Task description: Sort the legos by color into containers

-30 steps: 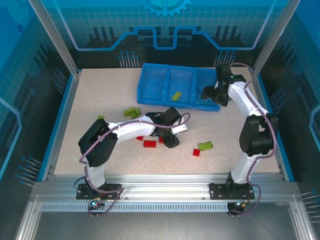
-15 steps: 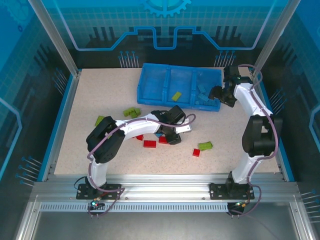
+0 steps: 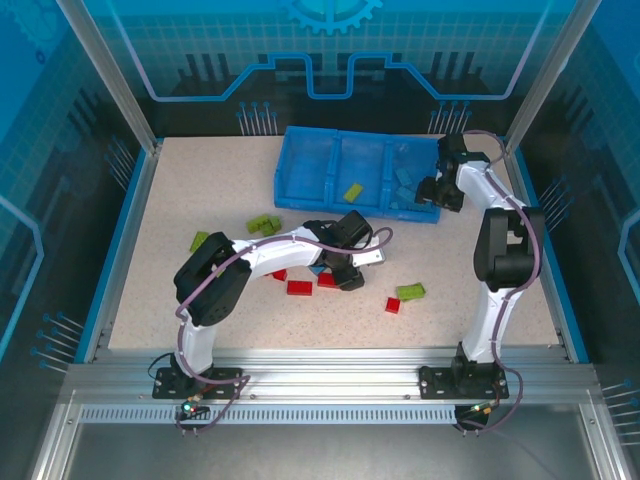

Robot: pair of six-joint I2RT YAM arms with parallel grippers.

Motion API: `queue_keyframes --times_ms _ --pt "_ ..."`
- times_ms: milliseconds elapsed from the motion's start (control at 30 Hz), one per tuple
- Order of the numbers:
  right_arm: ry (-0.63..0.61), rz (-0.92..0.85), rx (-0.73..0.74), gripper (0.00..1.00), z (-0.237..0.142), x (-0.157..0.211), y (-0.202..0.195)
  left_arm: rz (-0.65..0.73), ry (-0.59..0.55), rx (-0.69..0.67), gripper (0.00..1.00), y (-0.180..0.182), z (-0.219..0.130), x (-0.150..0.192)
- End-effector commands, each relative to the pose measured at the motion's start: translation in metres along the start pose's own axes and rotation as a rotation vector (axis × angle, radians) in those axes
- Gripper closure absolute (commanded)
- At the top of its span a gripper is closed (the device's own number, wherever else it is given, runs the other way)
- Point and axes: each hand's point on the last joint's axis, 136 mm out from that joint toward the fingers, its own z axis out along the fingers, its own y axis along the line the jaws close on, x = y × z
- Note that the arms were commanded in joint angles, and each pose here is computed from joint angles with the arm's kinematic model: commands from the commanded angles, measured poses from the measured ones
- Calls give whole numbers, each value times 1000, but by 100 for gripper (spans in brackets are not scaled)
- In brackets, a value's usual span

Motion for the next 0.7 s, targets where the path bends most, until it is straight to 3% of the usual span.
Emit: queue_keyframes --times_ms 0,67,267,400,667 --pt "-19 -4 -2 36 5 -16 -4 7 12 1 38 -1 -1 -3" --pt "-13 -8 -4 40 8 -16 -4 7 2 -20 37 3 -6 -5" --pt "-4 -32 12 70 14 -9 -3 10 -34 -58 32 8 -21 -13" --pt "5 -60 25 80 16 5 -6 14 -25 -74 31 11 -22 -11" --pt "51 -86 25 82 24 40 -12 80 -2 -51 31 8 -18 -7"
